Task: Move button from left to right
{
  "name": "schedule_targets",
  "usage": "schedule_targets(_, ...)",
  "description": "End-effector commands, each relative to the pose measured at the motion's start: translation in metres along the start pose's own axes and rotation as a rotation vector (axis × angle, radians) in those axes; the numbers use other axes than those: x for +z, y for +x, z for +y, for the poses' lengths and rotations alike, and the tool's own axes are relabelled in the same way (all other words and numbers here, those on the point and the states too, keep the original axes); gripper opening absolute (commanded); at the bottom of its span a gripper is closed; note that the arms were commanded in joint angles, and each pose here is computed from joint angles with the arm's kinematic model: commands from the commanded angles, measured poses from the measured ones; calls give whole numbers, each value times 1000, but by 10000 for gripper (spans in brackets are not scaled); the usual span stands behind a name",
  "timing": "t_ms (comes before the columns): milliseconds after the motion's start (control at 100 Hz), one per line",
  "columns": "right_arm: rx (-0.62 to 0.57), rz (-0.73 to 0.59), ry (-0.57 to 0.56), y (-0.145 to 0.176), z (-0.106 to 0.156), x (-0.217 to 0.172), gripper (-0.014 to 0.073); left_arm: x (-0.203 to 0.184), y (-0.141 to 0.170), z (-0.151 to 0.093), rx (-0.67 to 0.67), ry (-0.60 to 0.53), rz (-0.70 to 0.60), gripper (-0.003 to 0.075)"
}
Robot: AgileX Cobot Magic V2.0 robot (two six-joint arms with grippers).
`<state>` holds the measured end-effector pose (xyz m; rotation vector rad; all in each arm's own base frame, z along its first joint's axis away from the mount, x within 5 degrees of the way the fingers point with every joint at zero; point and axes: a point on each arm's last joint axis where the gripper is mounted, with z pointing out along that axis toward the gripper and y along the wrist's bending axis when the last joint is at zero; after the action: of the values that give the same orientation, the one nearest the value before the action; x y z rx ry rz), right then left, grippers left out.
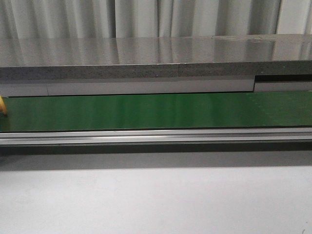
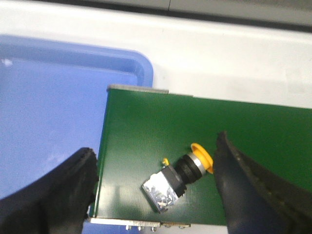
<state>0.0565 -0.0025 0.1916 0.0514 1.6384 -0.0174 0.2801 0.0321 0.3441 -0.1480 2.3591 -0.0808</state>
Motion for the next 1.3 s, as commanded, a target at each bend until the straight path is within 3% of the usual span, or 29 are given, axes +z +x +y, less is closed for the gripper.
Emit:
schedule_targets(0, 2, -112, -7, -13, 1, -3, -68, -42, -7, -13, 32, 31, -241, 481)
schedule_targets(270, 2, -112, -7, -13, 1, -3, -68, -97, 48, -42, 168, 128, -570, 481)
schedule_targets(560, 2, -112, -7, -13, 1, -3, -68, -122, 123, -31, 166, 160, -796, 481)
schedule_targets(870, 2, -112, -7, -13, 1, -3, -68, -103, 180, -20, 164, 153, -777, 481)
schedule_targets(1180, 2, -112, -7, -13, 1, -3, -68, -86, 194, -18, 166, 147, -714, 479)
schedule_targets(1290, 2, -112, -7, -13, 1, -3, -68, -87, 193, -18, 164, 145, -731, 438)
